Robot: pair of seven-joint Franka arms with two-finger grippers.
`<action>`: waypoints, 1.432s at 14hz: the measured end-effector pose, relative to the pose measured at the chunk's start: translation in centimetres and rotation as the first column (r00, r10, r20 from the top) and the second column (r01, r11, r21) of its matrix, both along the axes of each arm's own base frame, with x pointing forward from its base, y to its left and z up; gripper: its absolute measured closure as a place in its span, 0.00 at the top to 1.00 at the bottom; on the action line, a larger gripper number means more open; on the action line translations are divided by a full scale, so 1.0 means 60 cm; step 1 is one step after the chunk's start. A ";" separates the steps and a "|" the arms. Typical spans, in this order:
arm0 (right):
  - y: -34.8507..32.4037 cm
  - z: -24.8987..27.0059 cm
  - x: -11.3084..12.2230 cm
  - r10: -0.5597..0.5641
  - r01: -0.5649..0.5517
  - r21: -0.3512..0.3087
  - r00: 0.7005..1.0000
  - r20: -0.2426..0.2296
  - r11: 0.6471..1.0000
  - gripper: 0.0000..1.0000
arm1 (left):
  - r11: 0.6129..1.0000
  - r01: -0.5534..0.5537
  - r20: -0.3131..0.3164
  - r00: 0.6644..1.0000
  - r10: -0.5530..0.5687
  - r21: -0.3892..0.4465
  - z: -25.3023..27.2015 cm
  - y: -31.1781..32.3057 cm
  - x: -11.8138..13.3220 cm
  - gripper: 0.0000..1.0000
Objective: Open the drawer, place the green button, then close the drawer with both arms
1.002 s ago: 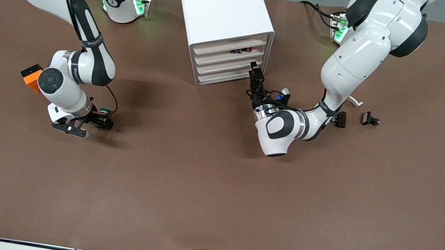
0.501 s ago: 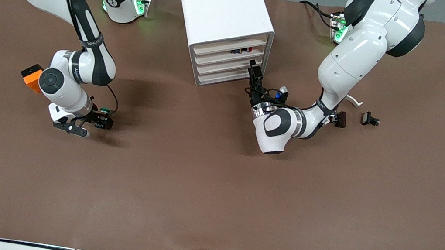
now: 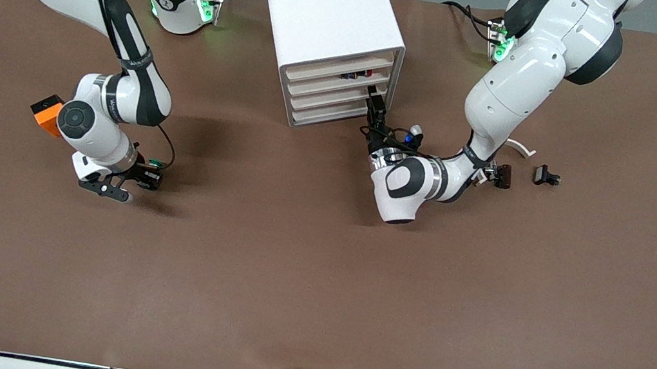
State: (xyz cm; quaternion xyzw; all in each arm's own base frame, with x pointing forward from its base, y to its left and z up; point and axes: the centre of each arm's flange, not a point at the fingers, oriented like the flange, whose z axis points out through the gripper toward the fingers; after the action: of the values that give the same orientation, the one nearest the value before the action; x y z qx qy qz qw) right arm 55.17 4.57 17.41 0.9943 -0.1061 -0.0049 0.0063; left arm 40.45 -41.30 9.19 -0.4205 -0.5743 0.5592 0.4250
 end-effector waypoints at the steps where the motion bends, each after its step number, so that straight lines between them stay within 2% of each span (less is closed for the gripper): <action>1: 0.000 0.000 0.000 -0.015 0.015 -0.001 1.000 -0.010 1.000 0.41 | 1.000 0.007 0.000 1.000 -0.007 0.000 0.000 -0.005 -0.005 0.34; 2: 0.000 0.001 0.000 -0.025 0.025 -0.002 0.999 -0.019 1.000 0.41 | 1.000 0.013 0.000 1.000 -0.013 0.000 0.000 -0.009 -0.009 0.28; 3: 0.000 0.003 0.001 -0.032 0.032 -0.002 0.999 -0.023 0.999 0.41 | 1.000 0.015 0.001 1.000 -0.015 0.001 0.000 -0.011 -0.011 0.27; 5: 0.000 0.007 0.004 -0.036 0.036 -0.002 0.999 -0.019 0.999 0.41 | 1.000 0.011 0.004 1.000 -0.011 0.008 -0.001 -0.011 -0.010 0.15; 13: 0.000 0.032 0.018 -0.041 0.041 -0.002 0.999 -0.029 0.999 0.41 | 1.000 -0.001 0.011 1.000 0.000 0.024 -0.004 0.000 0.002 0.15; 20: -0.006 0.036 0.019 -0.047 0.047 -0.003 0.998 -0.028 0.999 0.41 | 0.999 -0.036 0.041 0.999 0.034 0.041 -0.002 0.031 0.045 0.15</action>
State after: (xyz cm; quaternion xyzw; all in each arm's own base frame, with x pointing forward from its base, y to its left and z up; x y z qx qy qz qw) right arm 56.31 4.22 19.60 0.9914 -0.1294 -0.0189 0.0090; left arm 43.18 -39.46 9.05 -0.4126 -0.6014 0.5460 0.4121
